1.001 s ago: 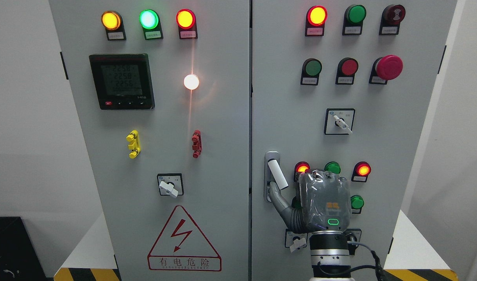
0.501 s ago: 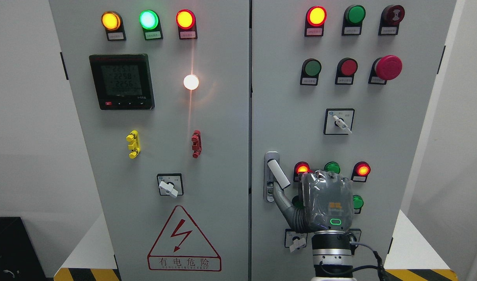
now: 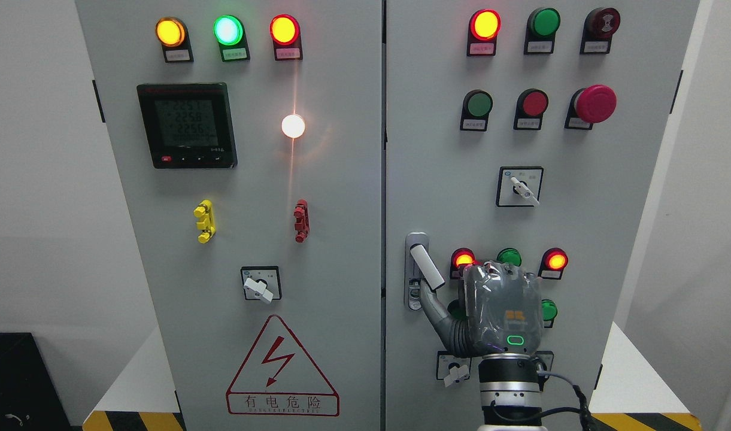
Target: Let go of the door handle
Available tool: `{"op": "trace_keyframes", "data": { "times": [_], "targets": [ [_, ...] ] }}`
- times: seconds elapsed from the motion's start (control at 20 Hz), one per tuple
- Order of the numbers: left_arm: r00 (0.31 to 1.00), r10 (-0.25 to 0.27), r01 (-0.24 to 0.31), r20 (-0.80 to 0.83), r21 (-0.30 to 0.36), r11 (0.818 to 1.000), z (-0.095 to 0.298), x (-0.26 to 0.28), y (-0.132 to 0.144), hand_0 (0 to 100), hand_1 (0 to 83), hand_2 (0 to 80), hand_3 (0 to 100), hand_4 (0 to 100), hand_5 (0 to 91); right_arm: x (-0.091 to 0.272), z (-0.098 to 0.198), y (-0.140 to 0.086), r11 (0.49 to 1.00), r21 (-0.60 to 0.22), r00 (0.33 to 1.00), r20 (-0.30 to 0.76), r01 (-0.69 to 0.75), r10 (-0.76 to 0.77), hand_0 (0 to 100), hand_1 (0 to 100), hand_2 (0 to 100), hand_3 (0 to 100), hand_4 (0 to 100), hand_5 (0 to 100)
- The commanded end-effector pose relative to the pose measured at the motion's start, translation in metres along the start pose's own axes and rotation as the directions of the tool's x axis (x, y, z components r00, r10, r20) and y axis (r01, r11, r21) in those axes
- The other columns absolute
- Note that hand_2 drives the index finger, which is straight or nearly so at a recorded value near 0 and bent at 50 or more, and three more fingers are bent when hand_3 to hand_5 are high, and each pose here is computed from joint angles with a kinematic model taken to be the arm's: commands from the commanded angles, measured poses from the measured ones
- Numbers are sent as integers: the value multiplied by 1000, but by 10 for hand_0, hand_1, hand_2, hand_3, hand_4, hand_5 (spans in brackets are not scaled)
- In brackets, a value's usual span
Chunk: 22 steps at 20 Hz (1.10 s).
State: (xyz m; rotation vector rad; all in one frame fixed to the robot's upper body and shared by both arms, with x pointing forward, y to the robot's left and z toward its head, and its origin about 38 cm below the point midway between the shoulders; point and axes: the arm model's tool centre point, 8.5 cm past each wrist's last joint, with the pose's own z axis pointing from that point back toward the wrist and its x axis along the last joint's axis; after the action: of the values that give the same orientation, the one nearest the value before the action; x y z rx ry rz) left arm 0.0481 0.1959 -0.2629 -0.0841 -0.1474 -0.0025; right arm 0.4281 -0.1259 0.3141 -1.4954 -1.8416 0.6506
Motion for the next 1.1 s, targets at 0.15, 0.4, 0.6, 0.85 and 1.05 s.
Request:
{"op": "trace_keyframes", "data": {
  "times": [0.15,0.4,0.6,0.85,1.05],
  "targets": [
    [1000,0,0,1,-1,1000,0,0,0,120,556,0,0,0,0,-1,0,-4,1000,-10,1000,-5,29,-29,420,292,1000,1000,951,1000],
    [1000,0,0,1,-1,1000,0,0,0,120,556,0,0,0,0,-1,0,-4,999,-13,1000,-5,29,-29,422,290,1000,1000,951,1000],
    [1000,0,0,1,-1,1000,0,0,0,120,556,0,0,0,0,-1,0,-4,999,-13,1000,-7,29,-29,424,288,1000,1000,951,1000],
    [1000,0,0,1,-1,1000,0,0,0,120,556,0,0,0,0,-1,0,-5,999,-14,999,-7,31,-31,425,287,1000,1000,951,1000],
    [1000,0,0,1,-1,1000,0,0,0,120,556,0,0,0,0,-1,0,-5,999,-16,999,-7,31,-31,424,287,1000,1000,951,1000]
  ]
}}
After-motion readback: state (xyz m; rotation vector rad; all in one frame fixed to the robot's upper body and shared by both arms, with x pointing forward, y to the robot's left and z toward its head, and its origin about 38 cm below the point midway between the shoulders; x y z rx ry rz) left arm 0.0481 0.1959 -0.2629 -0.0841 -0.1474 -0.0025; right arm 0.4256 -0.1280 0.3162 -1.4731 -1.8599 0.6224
